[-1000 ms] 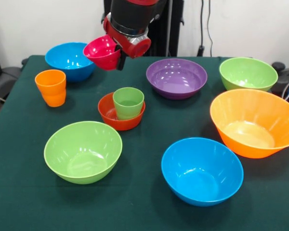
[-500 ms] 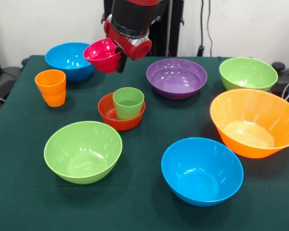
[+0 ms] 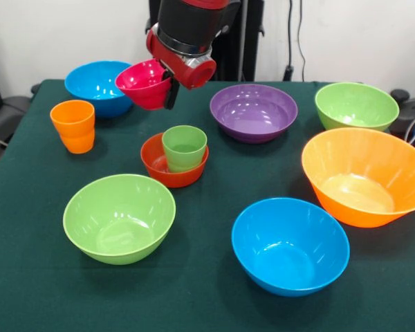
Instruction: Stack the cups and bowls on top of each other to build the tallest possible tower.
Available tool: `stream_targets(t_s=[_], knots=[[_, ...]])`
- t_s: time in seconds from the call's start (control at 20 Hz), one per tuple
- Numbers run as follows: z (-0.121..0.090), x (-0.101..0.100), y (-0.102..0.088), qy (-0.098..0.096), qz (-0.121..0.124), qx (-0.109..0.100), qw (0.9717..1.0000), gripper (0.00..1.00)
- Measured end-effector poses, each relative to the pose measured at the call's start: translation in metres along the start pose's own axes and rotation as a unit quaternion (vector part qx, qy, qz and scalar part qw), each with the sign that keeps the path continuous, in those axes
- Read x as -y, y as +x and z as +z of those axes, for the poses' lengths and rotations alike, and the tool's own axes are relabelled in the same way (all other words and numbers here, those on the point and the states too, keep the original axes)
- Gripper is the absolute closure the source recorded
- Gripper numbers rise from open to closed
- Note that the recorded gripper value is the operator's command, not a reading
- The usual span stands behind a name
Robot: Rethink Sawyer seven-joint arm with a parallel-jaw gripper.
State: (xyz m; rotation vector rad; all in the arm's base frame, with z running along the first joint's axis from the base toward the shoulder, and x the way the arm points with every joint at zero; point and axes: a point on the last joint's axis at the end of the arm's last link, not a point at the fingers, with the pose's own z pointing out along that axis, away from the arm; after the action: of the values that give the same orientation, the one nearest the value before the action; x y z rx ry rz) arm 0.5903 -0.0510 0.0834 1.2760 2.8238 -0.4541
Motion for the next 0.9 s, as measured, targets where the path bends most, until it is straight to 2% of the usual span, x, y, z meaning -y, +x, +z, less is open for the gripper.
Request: stream_targets(t_s=[0.9], knots=[[0.0019,-0.0063,0.0069,0.000,-0.007,-0.002,1.0000,1.00]])
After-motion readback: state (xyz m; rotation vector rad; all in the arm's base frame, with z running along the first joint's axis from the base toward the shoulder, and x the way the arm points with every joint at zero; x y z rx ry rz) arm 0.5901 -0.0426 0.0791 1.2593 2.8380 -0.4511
